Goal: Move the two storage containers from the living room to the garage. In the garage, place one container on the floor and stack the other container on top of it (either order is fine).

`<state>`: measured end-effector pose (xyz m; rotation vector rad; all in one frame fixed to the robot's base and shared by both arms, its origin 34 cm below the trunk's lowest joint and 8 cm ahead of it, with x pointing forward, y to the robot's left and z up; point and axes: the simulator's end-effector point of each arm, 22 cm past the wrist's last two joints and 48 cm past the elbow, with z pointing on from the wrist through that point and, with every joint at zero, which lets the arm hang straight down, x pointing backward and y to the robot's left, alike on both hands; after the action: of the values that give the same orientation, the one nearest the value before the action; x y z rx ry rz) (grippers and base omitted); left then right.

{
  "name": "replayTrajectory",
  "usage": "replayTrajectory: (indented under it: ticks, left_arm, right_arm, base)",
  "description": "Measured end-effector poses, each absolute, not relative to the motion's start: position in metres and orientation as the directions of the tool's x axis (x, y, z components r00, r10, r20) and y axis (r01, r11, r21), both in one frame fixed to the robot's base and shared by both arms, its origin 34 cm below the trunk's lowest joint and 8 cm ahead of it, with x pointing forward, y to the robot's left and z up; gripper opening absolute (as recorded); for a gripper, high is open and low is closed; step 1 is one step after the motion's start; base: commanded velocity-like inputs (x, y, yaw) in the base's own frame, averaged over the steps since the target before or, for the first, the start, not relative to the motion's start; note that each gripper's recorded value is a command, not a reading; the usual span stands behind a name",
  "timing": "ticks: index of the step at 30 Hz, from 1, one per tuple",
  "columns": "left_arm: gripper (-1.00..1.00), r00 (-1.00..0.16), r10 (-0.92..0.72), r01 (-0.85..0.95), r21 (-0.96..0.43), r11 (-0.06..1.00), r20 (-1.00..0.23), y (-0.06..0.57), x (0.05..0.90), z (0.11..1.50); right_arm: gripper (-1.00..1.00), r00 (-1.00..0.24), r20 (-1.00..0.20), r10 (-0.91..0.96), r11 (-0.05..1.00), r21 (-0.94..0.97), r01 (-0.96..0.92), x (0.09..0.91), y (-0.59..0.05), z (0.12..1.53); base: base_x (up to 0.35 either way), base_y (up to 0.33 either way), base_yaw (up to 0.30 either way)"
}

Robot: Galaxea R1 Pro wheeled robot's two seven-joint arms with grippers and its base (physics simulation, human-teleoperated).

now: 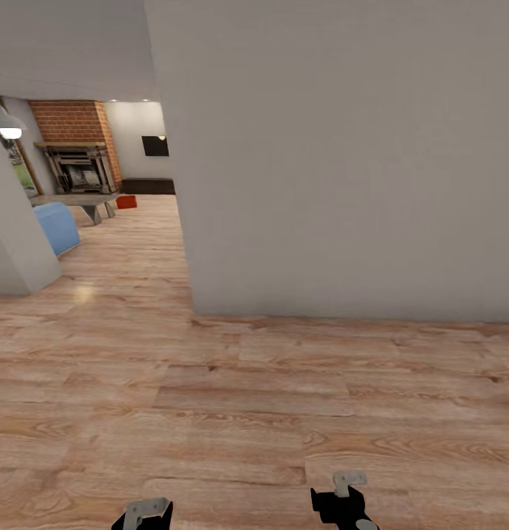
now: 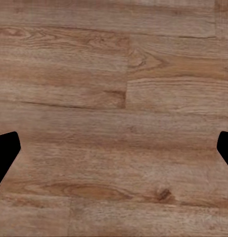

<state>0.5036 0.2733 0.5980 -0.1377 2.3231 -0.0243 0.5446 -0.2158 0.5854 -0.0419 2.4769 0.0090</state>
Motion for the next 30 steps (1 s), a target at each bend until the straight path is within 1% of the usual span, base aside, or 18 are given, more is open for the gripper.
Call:
replayTrajectory:
  ticks: [30]
  left_arm:
    - [1.00, -0.681, -0.107, -0.092, -0.061, 0.994, -0.725, 0.2733, 0.5036, 0.5980]
  right_arm:
    - [1.00, -0.787, -0.617, -0.028, 0.999, -0.004, -0.033, 0.5447, -0.2158, 0.5854]
  base:
    - [0.347, 0.000, 0.275]
